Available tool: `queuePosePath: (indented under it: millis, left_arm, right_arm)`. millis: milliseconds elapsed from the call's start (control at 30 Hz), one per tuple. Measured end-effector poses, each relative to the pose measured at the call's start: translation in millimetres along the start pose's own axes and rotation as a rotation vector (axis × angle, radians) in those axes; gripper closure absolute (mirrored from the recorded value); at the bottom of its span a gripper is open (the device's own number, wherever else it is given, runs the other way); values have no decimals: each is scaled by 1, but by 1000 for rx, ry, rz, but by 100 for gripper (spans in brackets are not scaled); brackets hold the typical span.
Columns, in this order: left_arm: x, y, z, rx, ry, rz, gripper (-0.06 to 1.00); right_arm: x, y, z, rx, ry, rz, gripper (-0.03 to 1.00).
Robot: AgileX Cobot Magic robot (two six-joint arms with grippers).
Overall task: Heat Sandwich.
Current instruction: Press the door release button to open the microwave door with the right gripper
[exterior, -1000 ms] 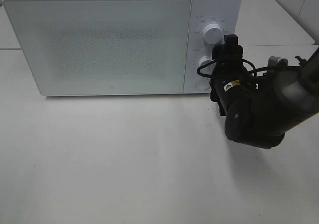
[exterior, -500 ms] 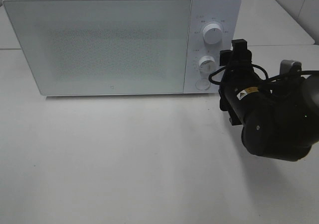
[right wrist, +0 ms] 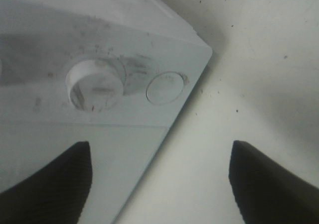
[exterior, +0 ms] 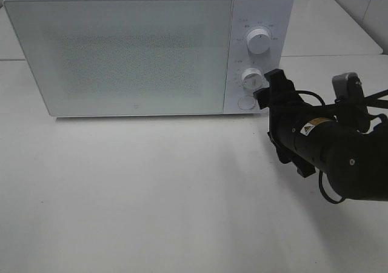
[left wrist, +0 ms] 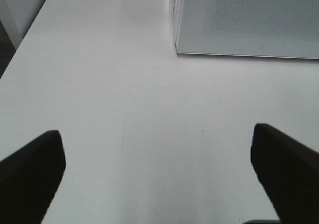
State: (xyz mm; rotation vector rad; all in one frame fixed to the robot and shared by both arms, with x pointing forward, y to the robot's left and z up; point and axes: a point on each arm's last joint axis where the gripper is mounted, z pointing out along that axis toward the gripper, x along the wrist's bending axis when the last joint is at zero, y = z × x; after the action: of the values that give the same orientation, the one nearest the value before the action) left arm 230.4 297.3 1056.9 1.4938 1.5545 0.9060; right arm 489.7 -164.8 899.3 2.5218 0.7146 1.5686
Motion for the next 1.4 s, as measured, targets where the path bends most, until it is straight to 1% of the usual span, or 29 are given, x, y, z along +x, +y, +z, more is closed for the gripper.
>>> queuePosePath:
  millis: [33,100,133,167,300,333,367,433,467,500,600,633,667,767,800,833,867,900,933,1000,1100,1300,1367,1400]
  left_arm:
    - [0,0,0,0,0,0,-1]
    - [0,0,0,0,0,0,-1]
    - [0,0,0,0,0,0,-1]
    - [0,0,0,0,0,0,-1]
    - [0,0,0,0,0,0,-1]
    - [0,0,0,0,0,0,-1]
    - [0,0,0,0,0,0,-1]
    - [0,0,0,0,0,0,-1]
    - [0,0,0,0,0,0,-1]
    - [0,0,0,0,0,0,-1]
    - [0,0,0,0,0,0,-1]
    - [0,0,0,0,0,0,-1]
    - [0,0,0,0,0,0,-1]
    - [0,0,0,0,0,0,-1]
    - [0,0,0,0,0,0,-1]
    - [0,0,0,0,0,0,-1]
    - [0,0,0,0,0,0,-1]
    - [0,0,0,0,0,0,-1]
    - [0,0,0,0,0,0,-1]
    - [0,0,0,0,0,0,-1]
    - [0,0,0,0,0,0,-1]
    - [0,0,0,0,0,0,-1]
    - [0,0,0,0,0,0,-1]
    - [0,0,0,0,0,0,-1]
  right_arm:
    - [2,-2,-4,46,-22,-101,22]
    - [1,-5,-8,100,-56,-202,22]
    - [1,-7,-12,149,-80,-312,22]
    - [1,-7,-12,149,-80,-312,22]
    - [-2,-11,-20,267,-127,-583,22]
    - [-2,-11,-20,267,-127,-583,22]
    - [-3,-14,-23,339,-147,-697,22]
    - [-4,-18,-26,427,-168,-803,22]
    - [-4,-21,-29,507,-173,-908,22]
    - [-4,-21,-29,507,-173,-908,22]
    - [-1,-24,-35,615,-168,-1018,22]
    - [1,-26,-39,688,-164,-1071,22]
    - [1,-26,-39,688,-164,-1071,22]
    - [6,-27,-47,786,-157,-1146,22]
    - [9,-26,-53,844,-159,-1192,22]
    - [9,-26,-53,844,-159,-1192,22]
    - [10,-25,-57,876,-164,-1218,22]
    - [13,-23,-65,934,-177,-1264,22]
    - [15,-21,-69,957,-183,-1289,22]
    - [17,-19,-72,976,-189,-1311,22]
    - [28,-11,-89,1027,-200,-1369,22]
    - [41,0,-112,1048,-187,-1394,22]
    - [46,3,-122,1046,-174,-1398,22]
    - [49,8,-133,1039,-158,-1400,22]
